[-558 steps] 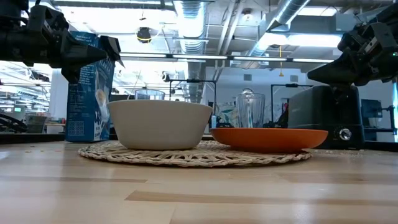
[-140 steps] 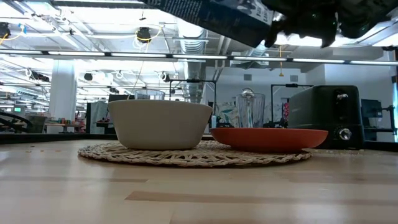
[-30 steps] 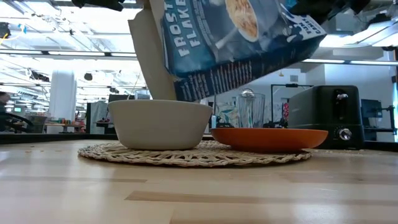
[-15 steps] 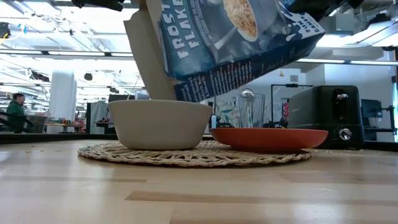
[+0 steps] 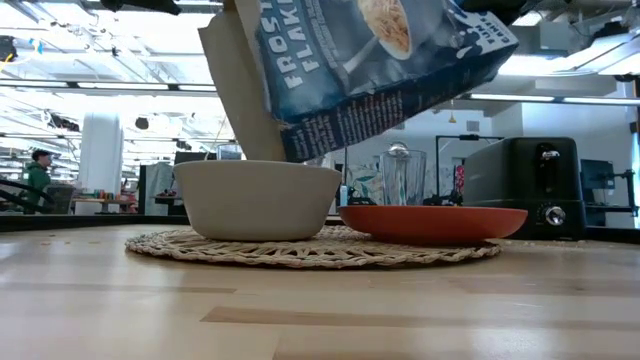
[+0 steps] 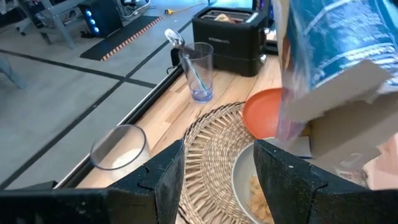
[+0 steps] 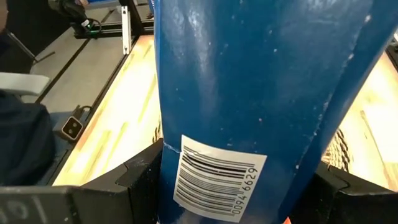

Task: Arrange a breakfast setting
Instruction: Pour the cereal from the cereal box into the white bowl

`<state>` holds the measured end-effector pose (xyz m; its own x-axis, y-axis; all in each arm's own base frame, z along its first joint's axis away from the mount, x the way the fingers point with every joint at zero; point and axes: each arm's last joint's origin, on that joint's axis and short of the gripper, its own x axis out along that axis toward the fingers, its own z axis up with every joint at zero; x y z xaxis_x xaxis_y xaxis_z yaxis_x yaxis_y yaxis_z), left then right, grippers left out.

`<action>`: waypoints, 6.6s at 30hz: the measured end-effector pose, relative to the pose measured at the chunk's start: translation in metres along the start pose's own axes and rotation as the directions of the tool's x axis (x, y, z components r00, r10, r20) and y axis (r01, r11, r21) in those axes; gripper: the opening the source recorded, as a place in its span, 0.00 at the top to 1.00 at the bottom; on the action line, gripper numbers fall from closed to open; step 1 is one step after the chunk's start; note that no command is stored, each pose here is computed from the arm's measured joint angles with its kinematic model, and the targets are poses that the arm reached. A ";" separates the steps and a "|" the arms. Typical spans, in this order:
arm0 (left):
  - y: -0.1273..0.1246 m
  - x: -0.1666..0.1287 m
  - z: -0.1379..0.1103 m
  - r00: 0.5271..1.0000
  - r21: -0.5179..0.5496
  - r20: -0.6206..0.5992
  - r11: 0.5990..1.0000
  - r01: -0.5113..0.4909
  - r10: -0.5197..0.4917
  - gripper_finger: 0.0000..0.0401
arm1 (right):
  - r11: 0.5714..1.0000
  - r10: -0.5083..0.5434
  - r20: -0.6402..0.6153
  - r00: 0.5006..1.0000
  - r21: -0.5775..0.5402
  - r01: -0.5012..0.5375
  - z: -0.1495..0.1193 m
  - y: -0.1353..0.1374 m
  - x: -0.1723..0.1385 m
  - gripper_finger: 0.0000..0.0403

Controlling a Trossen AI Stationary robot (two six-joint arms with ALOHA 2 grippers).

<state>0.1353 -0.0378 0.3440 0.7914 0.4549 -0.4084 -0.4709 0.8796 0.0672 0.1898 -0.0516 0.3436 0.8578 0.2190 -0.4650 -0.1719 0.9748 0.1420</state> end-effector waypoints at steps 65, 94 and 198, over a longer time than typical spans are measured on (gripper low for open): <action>0.007 -0.004 -0.004 1.000 -0.016 0.001 1.000 0.002 -0.002 0.55 | 1.000 0.012 -0.022 1.000 0.016 -0.012 -0.005 -0.002 0.010 0.30; 0.004 -0.003 0.002 0.998 -0.051 0.051 0.999 -0.020 0.023 0.55 | 0.997 -0.013 0.266 0.964 0.083 -0.009 -0.088 0.011 -0.013 0.30; -0.033 0.062 0.072 0.868 0.055 0.476 0.990 0.131 -0.141 0.06 | 0.966 0.252 0.895 0.369 -0.257 -0.037 0.035 -0.070 0.079 0.30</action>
<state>0.2278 -0.0288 0.3820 0.9390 0.3369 0.0699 -0.3412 0.9378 0.0637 0.2871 -0.1034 0.3278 0.7066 0.2888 0.6460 -0.3221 0.9441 -0.0698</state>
